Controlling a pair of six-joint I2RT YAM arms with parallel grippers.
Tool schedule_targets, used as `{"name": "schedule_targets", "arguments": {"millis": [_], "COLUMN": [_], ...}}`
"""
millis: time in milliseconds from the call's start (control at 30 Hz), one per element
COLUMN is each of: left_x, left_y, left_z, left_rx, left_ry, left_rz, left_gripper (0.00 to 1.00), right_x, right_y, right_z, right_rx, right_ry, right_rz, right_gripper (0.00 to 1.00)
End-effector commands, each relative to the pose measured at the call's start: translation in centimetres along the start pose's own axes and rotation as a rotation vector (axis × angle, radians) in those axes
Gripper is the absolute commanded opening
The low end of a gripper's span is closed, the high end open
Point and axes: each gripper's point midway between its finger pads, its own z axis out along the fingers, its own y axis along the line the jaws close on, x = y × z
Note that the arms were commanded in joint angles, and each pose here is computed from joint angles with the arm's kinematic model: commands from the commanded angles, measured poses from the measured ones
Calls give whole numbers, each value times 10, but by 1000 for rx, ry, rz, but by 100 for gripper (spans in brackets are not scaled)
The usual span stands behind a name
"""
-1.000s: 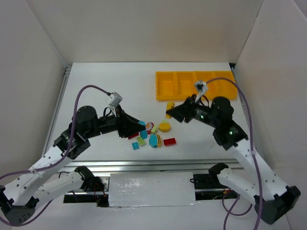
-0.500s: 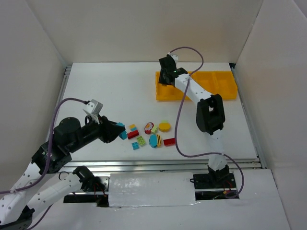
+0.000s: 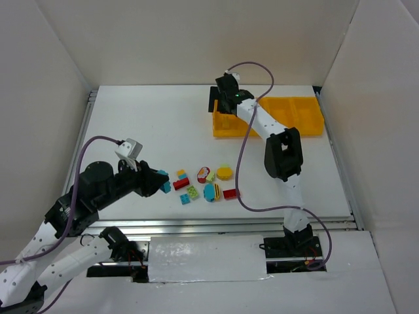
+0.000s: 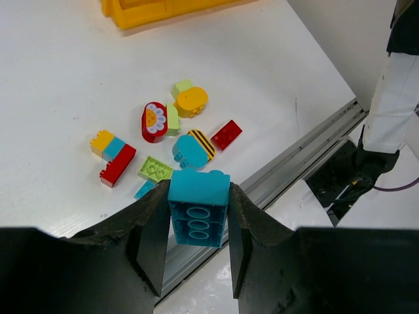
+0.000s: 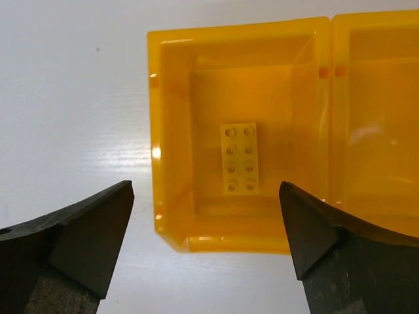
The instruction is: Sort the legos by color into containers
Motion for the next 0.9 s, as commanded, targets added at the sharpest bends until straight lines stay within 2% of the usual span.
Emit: {"name": "schedule_targets", "arguments": {"millis": [0, 100, 133, 200, 233, 267, 300, 333, 367, 467, 533, 667, 867], "left_x": [-17, -32, -37, -53, -56, -61, -69, -69, -75, -67, -71, -67, -65], "left_y": [-9, -18, -25, -37, -47, -53, -63, -73, -84, -107, -118, -133, -135], "left_z": [4, 7, 7, 6, 4, 5, 3, 1, 2, 7, 9, 8, 10], "left_rx": [35, 69, 96, 150, 198, 226, 270, 325, 380, 522, 600, 717, 747], "left_ry": [-77, -127, -139, -183, -180, -187, -205, -190, -194, -118, -136, -105, -114], "left_rz": [-43, -100, -113, -147, -154, -160, -179, -180, -189, -214, -217, -244, -252], "left_gripper": [0, 0, 0, 0, 0, 0, 0, 0, 0, 0, 0, 0, 0], "right_x": [-57, -38, -18, 20, 82, 81, 75, 109, 110, 136, 144, 134, 124], "right_y": [16, 40, 70, 81, 78, 76, 78, 71, 73, 77, 79, 83, 88], "right_z": [-76, -138, -178, -252, -277, -331, -361, -375, -417, -454, -466, -484, -492], "right_rx": [-155, -421, -698, -1021, -1209, -1339, -1463, -1538, -1639, -1712, -1736, -1717, -1699], "right_ry": [-113, -74, -20, -62, 85, 1, -144, -48, -156, -145, -134, -179, -168], "right_rz": [30, -53, -114, -168, -128, -154, -206, -151, -217, -234, -222, -156, -83], "right_gripper": [100, 98, 96, 96, 96, 97, 98, 99, 99, 99, 99, 99, 94]}}
